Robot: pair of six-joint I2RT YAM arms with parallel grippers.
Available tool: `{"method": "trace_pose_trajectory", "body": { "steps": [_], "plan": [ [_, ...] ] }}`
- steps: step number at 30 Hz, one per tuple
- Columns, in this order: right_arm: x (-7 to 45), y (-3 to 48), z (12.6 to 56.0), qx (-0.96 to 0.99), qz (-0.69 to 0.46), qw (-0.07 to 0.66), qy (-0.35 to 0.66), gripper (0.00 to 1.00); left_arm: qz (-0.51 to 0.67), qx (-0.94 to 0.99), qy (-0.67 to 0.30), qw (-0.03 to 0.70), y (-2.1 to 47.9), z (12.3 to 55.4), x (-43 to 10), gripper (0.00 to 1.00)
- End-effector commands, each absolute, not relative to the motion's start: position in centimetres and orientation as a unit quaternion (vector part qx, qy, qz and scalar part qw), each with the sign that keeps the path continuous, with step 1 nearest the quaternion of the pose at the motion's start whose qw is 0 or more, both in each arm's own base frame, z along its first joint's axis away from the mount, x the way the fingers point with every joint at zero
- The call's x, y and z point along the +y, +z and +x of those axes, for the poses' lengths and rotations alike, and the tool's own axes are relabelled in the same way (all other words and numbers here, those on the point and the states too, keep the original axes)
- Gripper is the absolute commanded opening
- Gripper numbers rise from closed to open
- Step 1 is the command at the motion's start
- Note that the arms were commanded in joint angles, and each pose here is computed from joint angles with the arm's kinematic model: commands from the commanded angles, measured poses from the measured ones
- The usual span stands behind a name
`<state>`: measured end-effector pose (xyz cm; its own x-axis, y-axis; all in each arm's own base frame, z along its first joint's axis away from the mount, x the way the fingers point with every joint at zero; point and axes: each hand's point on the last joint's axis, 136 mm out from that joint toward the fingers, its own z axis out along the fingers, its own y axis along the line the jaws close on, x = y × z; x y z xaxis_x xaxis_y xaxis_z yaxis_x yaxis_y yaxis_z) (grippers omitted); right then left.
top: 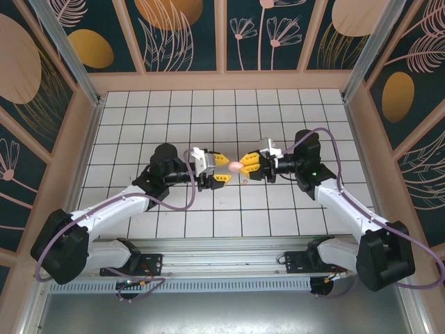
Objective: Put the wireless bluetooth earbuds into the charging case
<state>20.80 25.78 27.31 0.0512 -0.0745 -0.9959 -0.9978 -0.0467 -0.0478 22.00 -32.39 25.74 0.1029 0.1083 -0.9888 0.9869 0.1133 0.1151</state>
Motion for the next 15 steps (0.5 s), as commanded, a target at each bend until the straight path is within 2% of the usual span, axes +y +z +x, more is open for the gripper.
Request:
{"method": "trace_pose_trajectory", "body": {
  "steps": [1,7,15],
  "plan": [
    [26.01,28.29,19.76,0.472,-0.554,0.475,0.495,0.23,0.544,0.49,-0.422,0.534,27.02,21.43,-33.01,0.46],
    [26.36,28.3,19.63,0.468,-0.558,0.468,0.502,0.23,0.553,0.49,-0.426,0.522,26.6,21.51,-33.39,0.4],
    [26.53,28.04,20.09,0.473,-0.555,0.47,0.498,0.24,0.564,0.496,-0.428,0.503,26.06,21.34,-33.5,0.19]
  ]
}}
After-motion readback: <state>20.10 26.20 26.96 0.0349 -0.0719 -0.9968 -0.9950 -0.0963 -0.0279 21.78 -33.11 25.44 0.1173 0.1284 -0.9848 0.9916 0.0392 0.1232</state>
